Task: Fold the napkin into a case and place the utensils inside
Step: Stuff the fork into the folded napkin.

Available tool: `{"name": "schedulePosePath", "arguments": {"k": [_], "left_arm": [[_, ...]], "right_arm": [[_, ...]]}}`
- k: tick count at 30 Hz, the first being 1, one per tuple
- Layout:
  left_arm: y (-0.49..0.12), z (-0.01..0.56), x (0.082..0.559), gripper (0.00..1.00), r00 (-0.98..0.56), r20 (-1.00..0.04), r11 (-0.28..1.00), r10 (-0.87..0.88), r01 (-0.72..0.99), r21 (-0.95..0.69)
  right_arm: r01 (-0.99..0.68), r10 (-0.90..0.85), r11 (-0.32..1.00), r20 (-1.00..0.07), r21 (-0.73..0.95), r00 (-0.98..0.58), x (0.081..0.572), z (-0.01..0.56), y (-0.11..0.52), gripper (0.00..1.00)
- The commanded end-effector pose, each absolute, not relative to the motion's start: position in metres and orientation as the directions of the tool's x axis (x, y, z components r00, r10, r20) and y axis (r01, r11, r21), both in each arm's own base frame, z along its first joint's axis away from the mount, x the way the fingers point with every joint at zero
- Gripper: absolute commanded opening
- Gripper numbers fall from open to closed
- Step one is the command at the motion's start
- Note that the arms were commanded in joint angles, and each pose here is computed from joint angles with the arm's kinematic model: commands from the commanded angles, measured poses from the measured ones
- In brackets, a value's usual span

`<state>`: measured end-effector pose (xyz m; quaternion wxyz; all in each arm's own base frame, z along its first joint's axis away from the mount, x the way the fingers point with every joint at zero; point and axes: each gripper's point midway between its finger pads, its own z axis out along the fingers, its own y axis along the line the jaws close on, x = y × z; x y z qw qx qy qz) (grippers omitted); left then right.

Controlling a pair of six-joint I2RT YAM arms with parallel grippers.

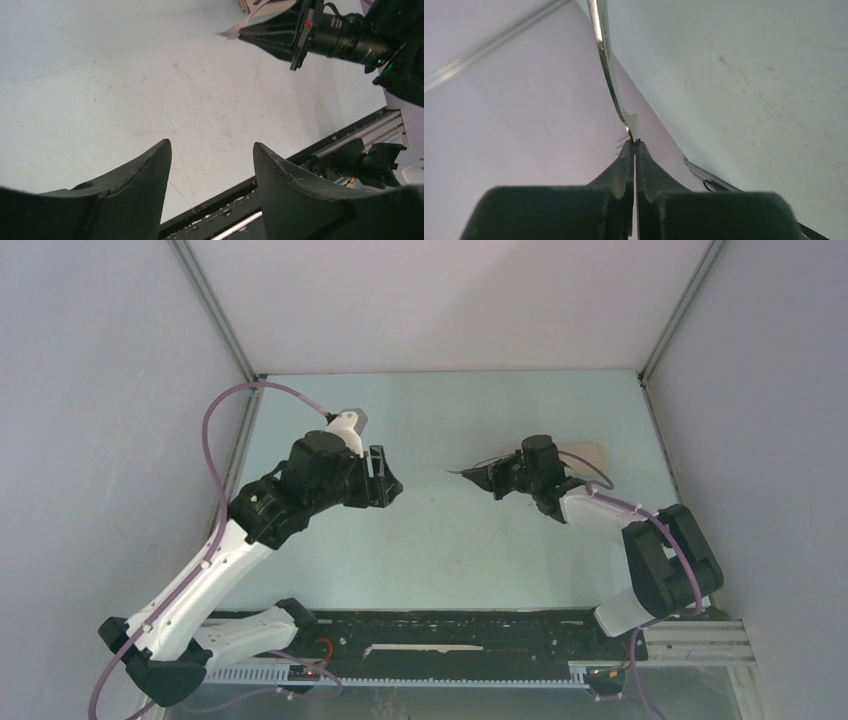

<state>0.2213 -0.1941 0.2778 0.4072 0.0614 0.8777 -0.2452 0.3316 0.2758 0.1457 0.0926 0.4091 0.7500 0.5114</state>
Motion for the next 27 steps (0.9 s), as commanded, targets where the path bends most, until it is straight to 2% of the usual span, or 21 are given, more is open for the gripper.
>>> {"name": "schedulePosePath", "arguments": {"k": [1,7,18,27], "left_arm": [[-0.195,0.291,0.214,0.68,-0.640,-0.761,0.844,-0.105,0.347,-0.408],[-0.196,0.298,0.210,0.68,-0.634,-0.763,0.827,-0.123,0.359,-0.432],[-0.200,0.297,0.214,0.68,-0.636,-0.759,0.824,-0.139,0.351,-0.445],[-0.203,0.296,0.213,0.68,-0.643,-0.756,0.819,-0.123,0.365,-0.444]], "right_arm": [[0.644,0.784,0.077,0.353,0.761,-0.511,0.345,0.145,0.254,0.00],[0.677,0.828,-0.007,0.384,0.736,-0.408,0.363,0.143,0.230,0.00],[0.742,0.826,-0.085,0.463,0.666,-0.321,0.384,0.114,0.215,0.00],[0.763,0.858,-0.067,0.427,0.643,-0.285,0.398,0.098,0.201,0.00]]}}
